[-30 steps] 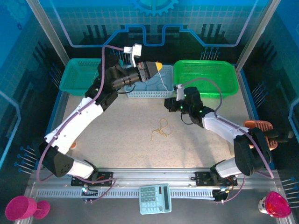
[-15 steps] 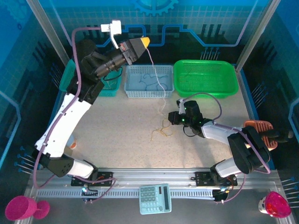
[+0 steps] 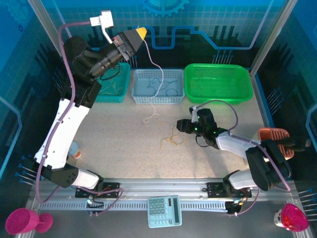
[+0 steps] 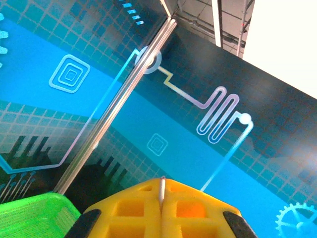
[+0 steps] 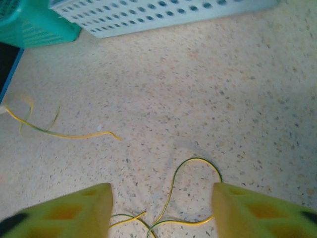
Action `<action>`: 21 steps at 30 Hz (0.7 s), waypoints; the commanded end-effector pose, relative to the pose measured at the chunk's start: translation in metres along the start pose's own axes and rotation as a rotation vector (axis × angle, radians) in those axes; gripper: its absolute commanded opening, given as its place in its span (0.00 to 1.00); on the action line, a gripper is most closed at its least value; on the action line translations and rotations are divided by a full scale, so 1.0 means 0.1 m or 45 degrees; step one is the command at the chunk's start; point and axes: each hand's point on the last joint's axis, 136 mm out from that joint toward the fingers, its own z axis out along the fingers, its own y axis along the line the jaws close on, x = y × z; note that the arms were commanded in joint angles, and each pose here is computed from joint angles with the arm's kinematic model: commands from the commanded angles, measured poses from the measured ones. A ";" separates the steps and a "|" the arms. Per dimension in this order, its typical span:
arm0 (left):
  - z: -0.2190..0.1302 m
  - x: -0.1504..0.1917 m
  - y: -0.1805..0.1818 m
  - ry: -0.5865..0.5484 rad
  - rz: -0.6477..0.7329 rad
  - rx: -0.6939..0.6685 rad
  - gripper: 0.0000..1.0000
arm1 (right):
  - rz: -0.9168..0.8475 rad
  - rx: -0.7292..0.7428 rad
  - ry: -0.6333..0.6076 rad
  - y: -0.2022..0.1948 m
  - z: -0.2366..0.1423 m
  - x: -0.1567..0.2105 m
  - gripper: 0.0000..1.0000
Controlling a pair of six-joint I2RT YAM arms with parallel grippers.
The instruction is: Untangle the cables
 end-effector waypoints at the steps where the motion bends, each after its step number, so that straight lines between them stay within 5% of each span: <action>1: -0.02 -0.01 -0.11 0.010 -0.037 0.053 0.00 | -0.064 -0.111 -0.071 0.36 -0.20 -0.27 0.73; 12: 0.08 0.07 -0.09 0.033 -0.124 0.112 0.00 | -0.281 -0.367 -0.287 1.31 -0.82 -0.97 0.95; 21: 0.21 0.15 -0.24 0.063 -0.146 0.174 0.00 | -0.288 -0.358 -0.374 1.56 -0.37 -1.24 0.96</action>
